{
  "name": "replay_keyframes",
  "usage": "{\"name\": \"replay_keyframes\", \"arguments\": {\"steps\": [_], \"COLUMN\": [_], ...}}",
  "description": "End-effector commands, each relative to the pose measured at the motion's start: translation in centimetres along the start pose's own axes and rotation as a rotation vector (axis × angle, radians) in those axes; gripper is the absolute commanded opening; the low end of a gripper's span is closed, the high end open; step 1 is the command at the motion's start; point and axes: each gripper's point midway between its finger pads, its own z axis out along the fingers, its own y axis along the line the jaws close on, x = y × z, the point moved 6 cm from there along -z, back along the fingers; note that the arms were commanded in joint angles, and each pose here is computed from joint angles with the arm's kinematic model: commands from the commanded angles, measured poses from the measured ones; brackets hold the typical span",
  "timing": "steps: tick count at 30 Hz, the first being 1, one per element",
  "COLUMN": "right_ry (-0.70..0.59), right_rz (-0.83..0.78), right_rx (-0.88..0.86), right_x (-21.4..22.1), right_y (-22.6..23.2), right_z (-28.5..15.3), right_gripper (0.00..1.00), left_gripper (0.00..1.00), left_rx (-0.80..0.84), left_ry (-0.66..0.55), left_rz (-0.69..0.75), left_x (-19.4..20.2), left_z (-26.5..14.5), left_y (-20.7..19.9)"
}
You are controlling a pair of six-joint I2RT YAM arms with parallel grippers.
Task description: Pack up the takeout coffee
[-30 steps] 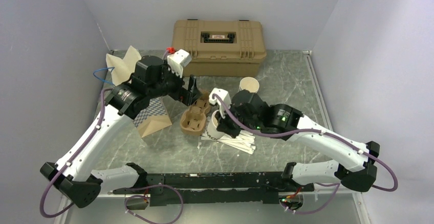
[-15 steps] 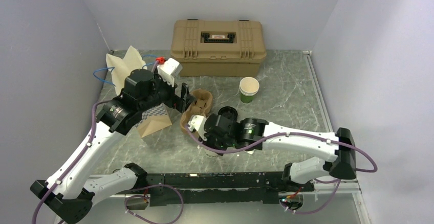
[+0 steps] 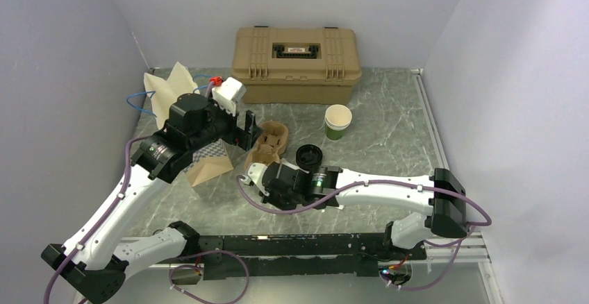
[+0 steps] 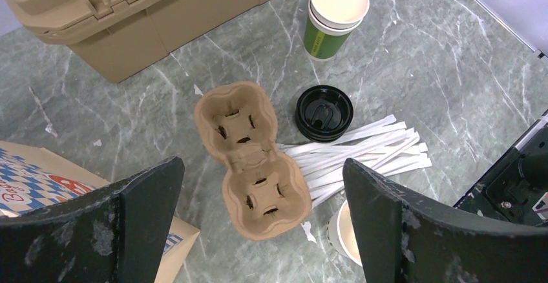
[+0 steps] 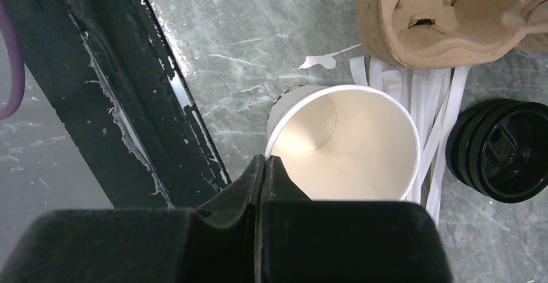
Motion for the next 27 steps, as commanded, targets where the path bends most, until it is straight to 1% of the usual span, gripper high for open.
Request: {"name": "replay_keyframes", "arguments": {"steps": [1,5,8,14,18,23,27], "right_ry": [-0.059,-0.059,-0.068,-0.072,-0.079,-0.093,-0.104], "right_rz": [0.006,0.007,0.007,-0.002,-0.008,-0.014,-0.017], "right_rx": [0.030,0.039,0.037,0.026,0.025,0.028,0.036], "right_x": [-1.0,-0.7,-0.8,-0.8,-0.9,-1.1,-1.4], "right_y": [0.1,0.2,0.4,0.9,1.2,1.3,1.2], "right_z": [0.2,0.3,0.2,-0.1,-0.3,-0.8,-1.3], "right_gripper": [0.00,0.00,0.04,0.05,0.10,0.21,0.26], "left_gripper": [1.00,0.99,0.99,1.00,0.99,1.00,1.00], "left_rx": [-0.013,-0.016,-0.016,-0.017,-0.014,-0.012,-0.013], "left_ry": [-0.034,-0.025,-0.029,-0.028,-0.027,-0.023,-0.025], "left_rz": [0.015,0.016,0.016,0.015,0.015,0.014,0.015], "left_x": [-0.5,-0.4,-0.5,-0.5,-0.4,-0.4,-0.4], "left_z": [0.2,0.3,0.2,0.2,0.2,0.3,0.2], "left_y": [0.2,0.3,0.3,0.3,0.2,0.2,0.2]}}
